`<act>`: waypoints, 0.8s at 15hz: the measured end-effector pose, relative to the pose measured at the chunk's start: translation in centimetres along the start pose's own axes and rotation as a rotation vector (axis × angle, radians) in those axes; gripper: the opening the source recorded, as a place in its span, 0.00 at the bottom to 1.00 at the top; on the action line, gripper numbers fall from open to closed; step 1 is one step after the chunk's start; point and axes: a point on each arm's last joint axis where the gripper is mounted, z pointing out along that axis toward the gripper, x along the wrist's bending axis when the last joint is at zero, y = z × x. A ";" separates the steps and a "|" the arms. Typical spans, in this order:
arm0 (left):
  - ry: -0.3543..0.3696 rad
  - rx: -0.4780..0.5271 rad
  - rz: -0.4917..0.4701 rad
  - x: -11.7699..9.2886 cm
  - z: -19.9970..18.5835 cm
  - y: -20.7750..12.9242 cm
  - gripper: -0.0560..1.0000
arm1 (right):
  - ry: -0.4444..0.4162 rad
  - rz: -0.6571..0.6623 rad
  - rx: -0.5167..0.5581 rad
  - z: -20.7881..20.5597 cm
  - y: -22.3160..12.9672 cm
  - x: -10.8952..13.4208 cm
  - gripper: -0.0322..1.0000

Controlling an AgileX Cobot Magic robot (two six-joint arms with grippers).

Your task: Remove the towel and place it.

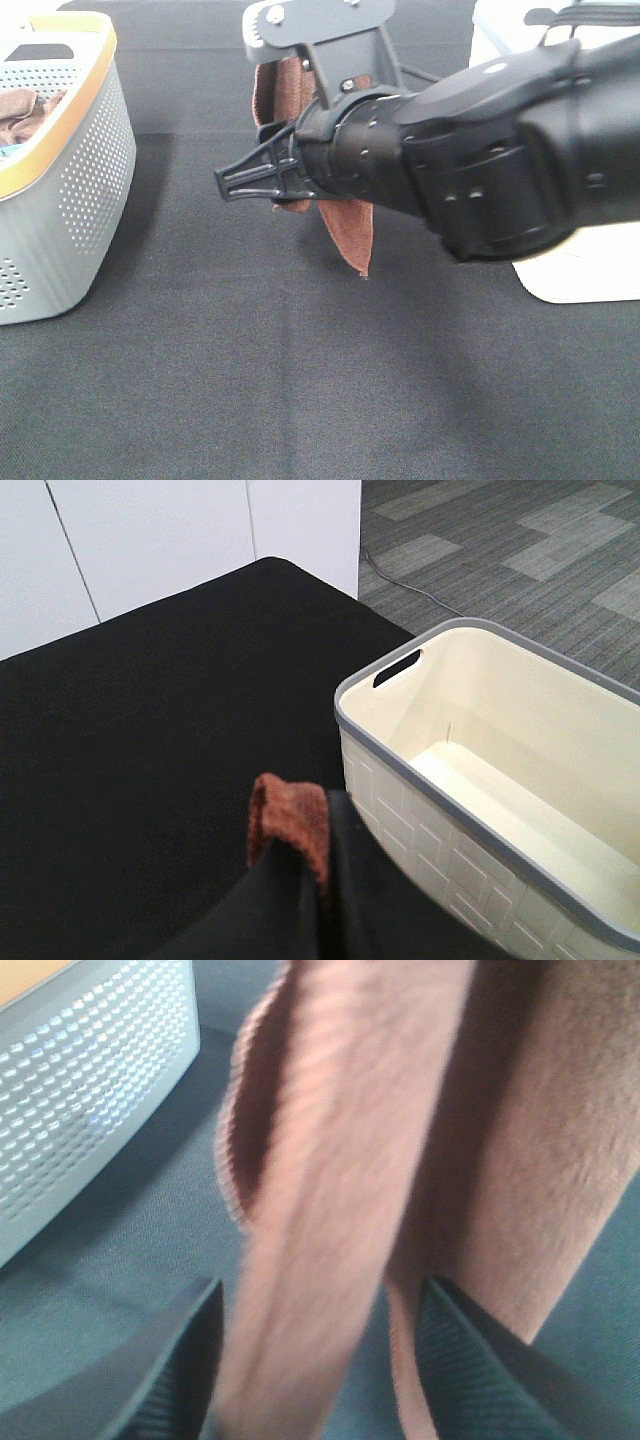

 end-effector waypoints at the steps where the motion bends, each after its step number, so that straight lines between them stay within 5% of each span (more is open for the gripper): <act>1: 0.001 0.006 0.000 0.0 0.0 -0.1 0.05 | -0.005 -0.006 0.017 0.5 -0.5 0.1 0.52; 3: 0.001 0.011 0.000 0.0 0.0 -0.1 0.05 | -0.009 -0.004 0.035 0.8 -0.9 0.2 0.41; 6: 0.002 0.015 0.000 0.0 0.0 -0.1 0.05 | -0.012 -0.031 0.050 0.8 -1.0 0.2 0.03; 12: 0.190 0.117 0.079 1.8 -0.2 -1.0 0.05 | 0.024 -0.113 0.029 -1.5 0.8 -0.4 0.03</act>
